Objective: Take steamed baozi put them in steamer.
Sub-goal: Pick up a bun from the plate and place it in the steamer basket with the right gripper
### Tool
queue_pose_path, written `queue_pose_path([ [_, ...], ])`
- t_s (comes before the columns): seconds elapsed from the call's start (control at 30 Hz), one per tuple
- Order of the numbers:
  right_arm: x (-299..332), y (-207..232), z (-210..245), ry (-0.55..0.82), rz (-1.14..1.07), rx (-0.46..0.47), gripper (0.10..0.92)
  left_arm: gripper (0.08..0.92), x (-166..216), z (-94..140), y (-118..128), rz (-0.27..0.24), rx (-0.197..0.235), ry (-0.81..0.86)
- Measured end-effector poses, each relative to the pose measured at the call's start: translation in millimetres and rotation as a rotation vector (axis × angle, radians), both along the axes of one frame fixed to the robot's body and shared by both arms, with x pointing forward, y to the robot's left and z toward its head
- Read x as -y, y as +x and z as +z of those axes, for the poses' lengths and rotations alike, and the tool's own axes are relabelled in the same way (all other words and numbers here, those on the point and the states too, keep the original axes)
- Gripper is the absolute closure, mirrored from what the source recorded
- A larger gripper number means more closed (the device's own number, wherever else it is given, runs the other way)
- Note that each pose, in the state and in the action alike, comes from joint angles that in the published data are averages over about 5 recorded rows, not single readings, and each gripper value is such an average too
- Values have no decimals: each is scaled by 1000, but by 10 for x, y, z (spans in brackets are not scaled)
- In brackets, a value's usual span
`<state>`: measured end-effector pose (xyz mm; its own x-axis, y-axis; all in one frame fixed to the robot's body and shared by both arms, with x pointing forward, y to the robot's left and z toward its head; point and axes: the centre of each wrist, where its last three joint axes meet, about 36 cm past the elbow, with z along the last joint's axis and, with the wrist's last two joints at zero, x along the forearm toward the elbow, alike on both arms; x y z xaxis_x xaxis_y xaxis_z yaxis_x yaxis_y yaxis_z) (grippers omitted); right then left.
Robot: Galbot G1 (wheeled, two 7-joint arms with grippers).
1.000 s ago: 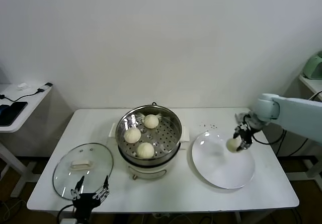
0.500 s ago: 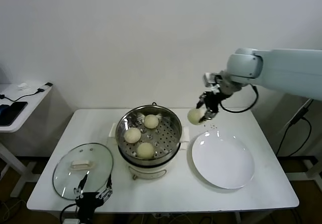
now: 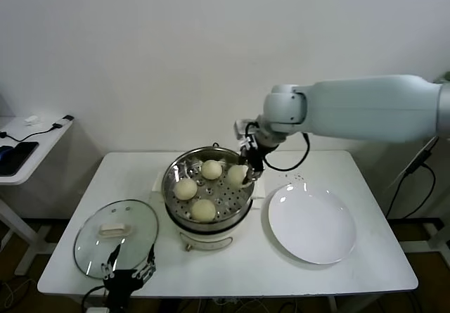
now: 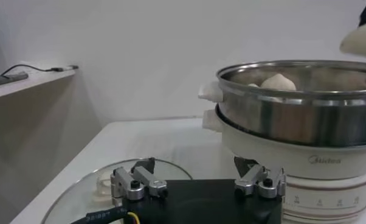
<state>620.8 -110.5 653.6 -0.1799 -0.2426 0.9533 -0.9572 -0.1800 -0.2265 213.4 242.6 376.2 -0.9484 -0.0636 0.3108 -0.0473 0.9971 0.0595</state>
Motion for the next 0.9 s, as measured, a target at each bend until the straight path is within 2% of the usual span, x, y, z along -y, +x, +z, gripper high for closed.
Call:
queue_pose_path([
  [0.53, -208, 90, -605, -9, -17, 2, 442, 177, -12, -57, 44, -4, -4, -1],
  [0.63, -220, 100, -663, -7, -19, 1, 401, 177, -14, -59, 42, -4, -5, -1],
  [0.8, -234, 108, -712, 4, -19, 1, 263, 177, -16, -59, 41, -4, -5, -1],
  [0.9, -211, 115, -690, 25, -15, 0, 212, 177, -18, -59, 42, -4, -4, 0],
])
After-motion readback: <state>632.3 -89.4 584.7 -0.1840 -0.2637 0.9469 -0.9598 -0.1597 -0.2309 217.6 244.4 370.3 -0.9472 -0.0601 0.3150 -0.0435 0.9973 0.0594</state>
